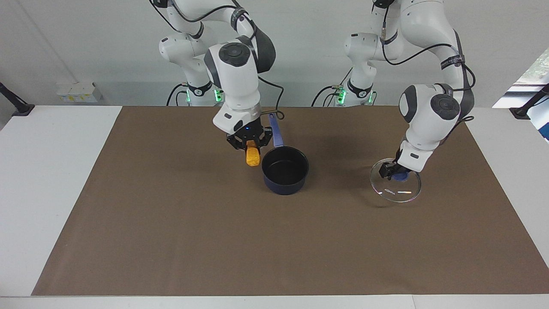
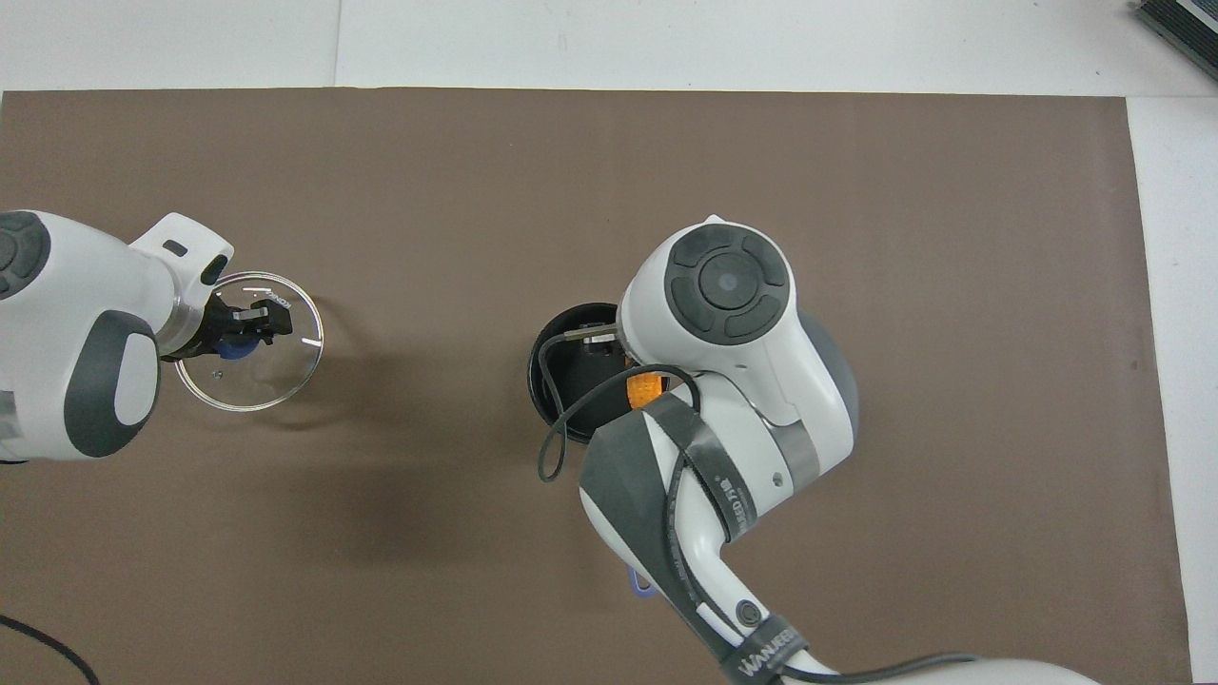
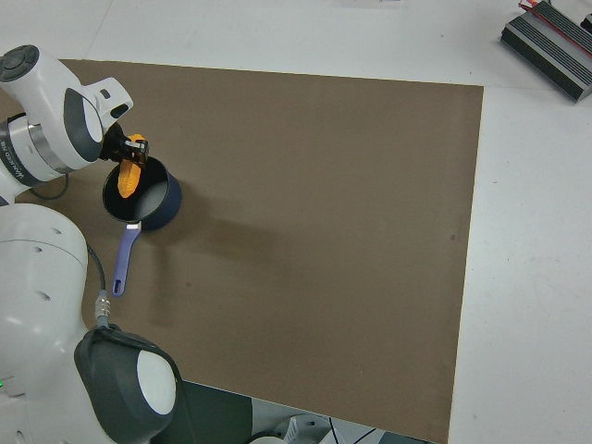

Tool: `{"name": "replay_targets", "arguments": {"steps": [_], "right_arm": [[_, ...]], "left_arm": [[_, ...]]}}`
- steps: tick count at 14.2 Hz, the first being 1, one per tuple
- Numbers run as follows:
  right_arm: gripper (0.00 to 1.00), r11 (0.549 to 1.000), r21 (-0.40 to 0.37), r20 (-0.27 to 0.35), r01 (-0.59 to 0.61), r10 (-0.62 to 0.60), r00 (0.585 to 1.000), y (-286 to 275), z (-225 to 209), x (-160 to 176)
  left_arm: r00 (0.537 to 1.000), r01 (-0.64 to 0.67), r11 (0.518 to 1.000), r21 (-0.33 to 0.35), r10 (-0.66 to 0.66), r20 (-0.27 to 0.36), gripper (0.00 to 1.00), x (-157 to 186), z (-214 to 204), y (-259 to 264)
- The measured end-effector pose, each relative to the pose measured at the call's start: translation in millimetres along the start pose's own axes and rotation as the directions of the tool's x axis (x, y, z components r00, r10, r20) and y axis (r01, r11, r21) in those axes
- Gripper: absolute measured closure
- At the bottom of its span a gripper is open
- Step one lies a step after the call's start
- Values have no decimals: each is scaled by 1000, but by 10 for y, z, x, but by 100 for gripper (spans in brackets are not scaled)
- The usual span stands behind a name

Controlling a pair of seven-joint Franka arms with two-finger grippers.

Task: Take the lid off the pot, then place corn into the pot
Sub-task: 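Set the lid on the table with the left gripper and open it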

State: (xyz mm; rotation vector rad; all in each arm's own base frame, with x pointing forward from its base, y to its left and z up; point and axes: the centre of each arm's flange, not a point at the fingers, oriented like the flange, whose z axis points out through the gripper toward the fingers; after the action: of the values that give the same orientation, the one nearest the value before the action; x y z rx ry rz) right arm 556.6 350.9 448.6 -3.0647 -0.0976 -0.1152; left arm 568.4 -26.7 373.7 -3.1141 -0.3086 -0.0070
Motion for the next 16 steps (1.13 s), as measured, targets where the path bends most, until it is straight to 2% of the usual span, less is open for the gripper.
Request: {"name": "replay_targets", "arguments": {"steps": [3, 6, 7, 9, 11, 13, 16], "right_arm": [[64, 1000, 14, -5, 24, -23, 1000, -237, 302, -30], [64, 999, 26, -26, 35, -35, 999, -349, 508, -12], [64, 999, 24, -24, 34, -34, 999, -346, 558, -4], [64, 999, 19, -15, 35, -35, 999, -354, 637, -9], [64, 999, 13, -4, 37, -37, 999, -361, 714, -27], [64, 999, 8, 6, 39, -39, 999, -364, 781, -45], [64, 999, 0, 20, 38, -38, 999, -344, 854, -78]], "left_arm": [[1000, 23, 1000, -10, -23, -8, 48, -200, 170, -209], [1000, 4, 1000, -14, -5, -16, 48, -452, 514, -270], [1000, -11, 1000, -14, 11, -14, 42, -483, 555, -271], [1000, -22, 1000, -13, 22, -9, 17, -487, 528, -263], [999, -29, 1000, -9, 30, 15, 0, -462, 460, -239], [999, -39, 999, -8, 39, 24, 0, -371, 300, -178], [998, -56, 998, -16, 56, -18, 0, -168, -86, -47]]}}
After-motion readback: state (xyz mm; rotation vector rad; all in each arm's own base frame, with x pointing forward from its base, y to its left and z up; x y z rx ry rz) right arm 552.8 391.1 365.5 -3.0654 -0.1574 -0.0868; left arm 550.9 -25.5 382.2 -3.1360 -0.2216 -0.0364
